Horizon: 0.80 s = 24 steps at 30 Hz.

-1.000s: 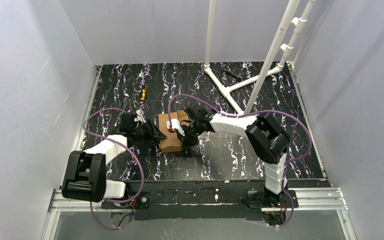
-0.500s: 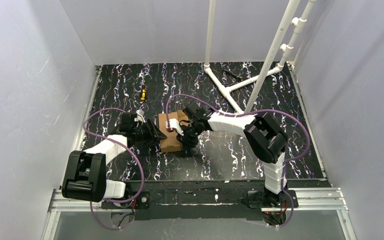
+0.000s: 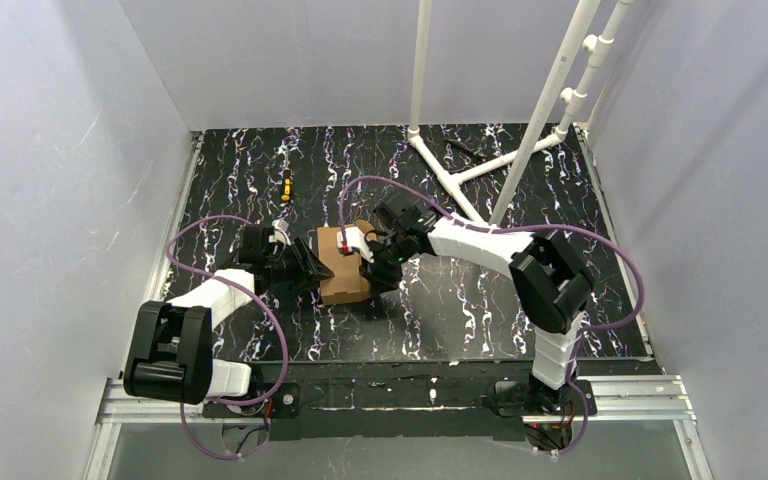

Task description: Fold the paper box

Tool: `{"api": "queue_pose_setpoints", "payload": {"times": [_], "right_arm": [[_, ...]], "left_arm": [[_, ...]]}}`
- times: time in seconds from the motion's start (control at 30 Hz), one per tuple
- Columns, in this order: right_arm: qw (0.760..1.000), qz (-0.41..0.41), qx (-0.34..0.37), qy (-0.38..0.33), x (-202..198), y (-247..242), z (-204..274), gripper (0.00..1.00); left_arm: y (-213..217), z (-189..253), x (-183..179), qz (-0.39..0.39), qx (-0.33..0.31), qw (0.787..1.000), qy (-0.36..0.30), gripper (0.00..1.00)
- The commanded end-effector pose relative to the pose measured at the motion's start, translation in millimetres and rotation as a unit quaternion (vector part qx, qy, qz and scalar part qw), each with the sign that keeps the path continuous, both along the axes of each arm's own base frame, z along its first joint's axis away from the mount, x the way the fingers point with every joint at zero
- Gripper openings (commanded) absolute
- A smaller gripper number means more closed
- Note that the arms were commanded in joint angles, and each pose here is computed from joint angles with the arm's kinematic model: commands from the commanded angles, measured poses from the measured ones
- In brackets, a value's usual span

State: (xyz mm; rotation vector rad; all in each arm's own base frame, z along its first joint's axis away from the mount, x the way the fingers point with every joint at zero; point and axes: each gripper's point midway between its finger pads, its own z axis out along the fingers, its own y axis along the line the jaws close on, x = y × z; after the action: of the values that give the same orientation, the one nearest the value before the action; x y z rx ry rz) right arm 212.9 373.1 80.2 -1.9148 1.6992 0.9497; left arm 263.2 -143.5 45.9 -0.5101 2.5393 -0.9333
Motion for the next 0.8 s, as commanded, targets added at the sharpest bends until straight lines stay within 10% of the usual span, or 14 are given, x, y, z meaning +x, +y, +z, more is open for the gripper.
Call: {"api": "queue_pose_setpoints", "payload": {"times": [0.0,0.77], "right_arm": [[0.998,-0.006,0.061,-0.023,20,-3,52,0.48],[0.961,-0.22,0.168,-0.006,182,26,20,0.63]], "left_arm": [[9,-3,-5,-0.003,0.028,1.0,0.011,0.51],[37,64,52,0.013,-0.029,0.994,-0.107,0.98]]}}
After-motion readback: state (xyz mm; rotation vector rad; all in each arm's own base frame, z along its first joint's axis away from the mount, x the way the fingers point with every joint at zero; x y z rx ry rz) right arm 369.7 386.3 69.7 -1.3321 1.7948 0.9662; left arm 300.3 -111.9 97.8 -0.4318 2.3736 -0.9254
